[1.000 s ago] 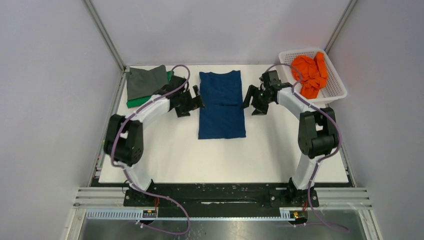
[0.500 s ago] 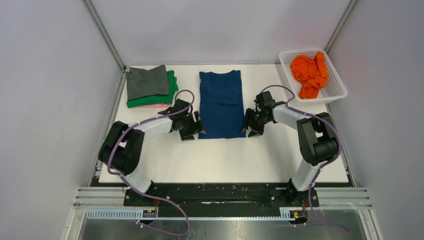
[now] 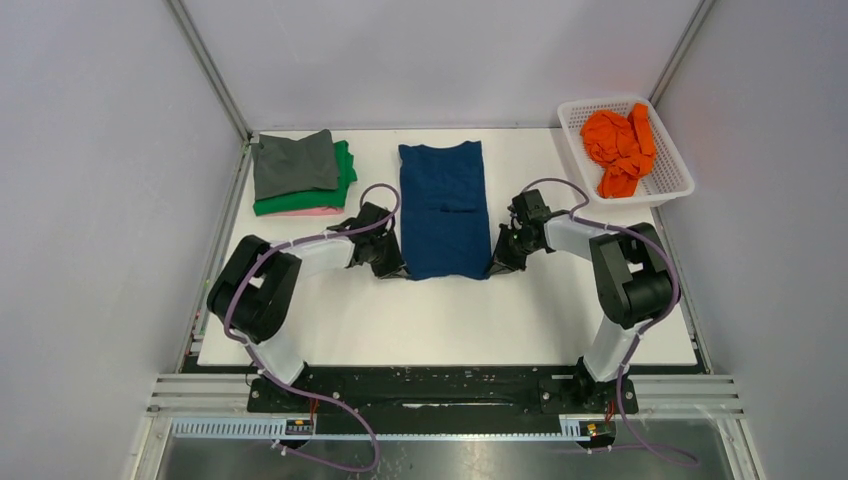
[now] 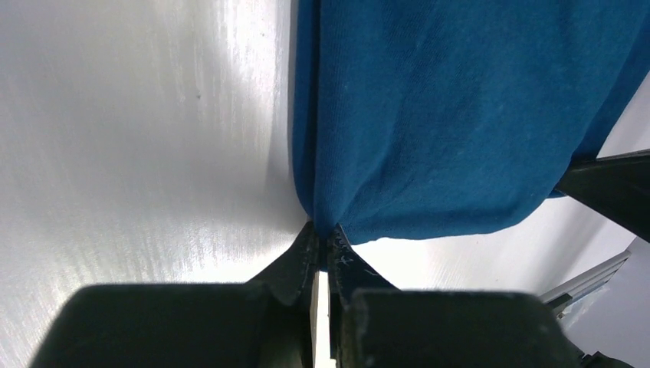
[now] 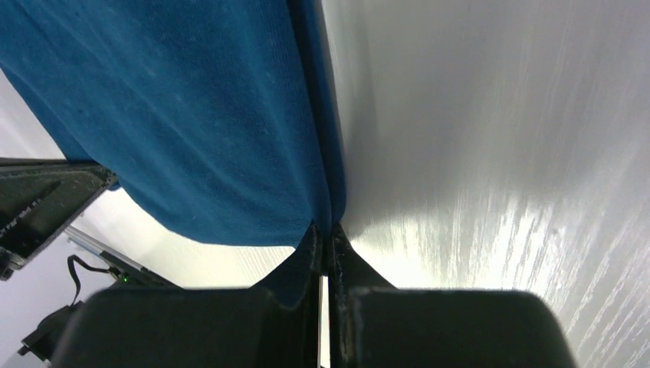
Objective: Fold and stack the t-shirts
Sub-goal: Grab one side of the 2/3 rectangular tshirt with both arms, then fold the long partially folded tshirt into a neat square
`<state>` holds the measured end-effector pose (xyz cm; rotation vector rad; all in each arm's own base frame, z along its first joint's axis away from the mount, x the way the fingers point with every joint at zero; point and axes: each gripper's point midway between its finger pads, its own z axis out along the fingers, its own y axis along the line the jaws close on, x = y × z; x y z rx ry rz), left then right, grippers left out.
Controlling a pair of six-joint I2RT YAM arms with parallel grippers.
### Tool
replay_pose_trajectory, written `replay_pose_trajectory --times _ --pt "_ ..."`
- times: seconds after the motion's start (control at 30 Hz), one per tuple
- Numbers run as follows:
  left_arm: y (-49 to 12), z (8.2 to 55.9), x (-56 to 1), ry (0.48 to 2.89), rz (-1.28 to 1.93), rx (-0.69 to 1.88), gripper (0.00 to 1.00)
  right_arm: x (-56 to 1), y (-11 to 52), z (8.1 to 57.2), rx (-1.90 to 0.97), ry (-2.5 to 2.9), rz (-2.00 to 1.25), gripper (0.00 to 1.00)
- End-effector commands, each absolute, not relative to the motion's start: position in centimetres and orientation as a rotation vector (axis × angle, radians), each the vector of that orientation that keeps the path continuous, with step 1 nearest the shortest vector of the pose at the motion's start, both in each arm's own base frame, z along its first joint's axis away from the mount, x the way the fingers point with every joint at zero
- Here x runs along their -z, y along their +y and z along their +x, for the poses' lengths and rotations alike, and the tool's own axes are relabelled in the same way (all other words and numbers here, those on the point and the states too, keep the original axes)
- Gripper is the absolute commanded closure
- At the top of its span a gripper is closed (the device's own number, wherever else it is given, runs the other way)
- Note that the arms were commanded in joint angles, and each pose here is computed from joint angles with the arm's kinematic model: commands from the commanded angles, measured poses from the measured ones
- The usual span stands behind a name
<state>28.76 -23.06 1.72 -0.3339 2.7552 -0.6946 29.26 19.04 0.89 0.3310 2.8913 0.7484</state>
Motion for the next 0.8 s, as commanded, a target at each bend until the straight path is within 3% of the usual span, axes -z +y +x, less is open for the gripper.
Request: replay_pose_trajectory --times 0.0,0.2,0.37,0.53,0.77 --pt "-21.2 25.7 -0.7 2.8 -0.328 0.594 1.0 -1.5 18.6 25.1 -0.784 2.956 0.273 1.0" --pt "-20.7 17.4 -2.8 2.838 -0.319 0.694 1.0 -4.4 17.8 15.9 -0.9 3.061 0.13 1.0" --pt "-22.7 15.9 -10.6 2.611 -0.198 0.965 1.0 -10.2 19.2 12.1 -1.214 2.981 0.009 1.0" --pt "-22.9 17.3 -17.0 2.421 -0.102 1.02 1.0 -15.2 19.9 14.0 -1.274 2.803 -0.061 1.0" --pt "-23.4 25.0 -22.0 2.194 -0.123 0.996 1.0 -19.2 20.4 21.4 -1.388 2.608 0.089 1.0"
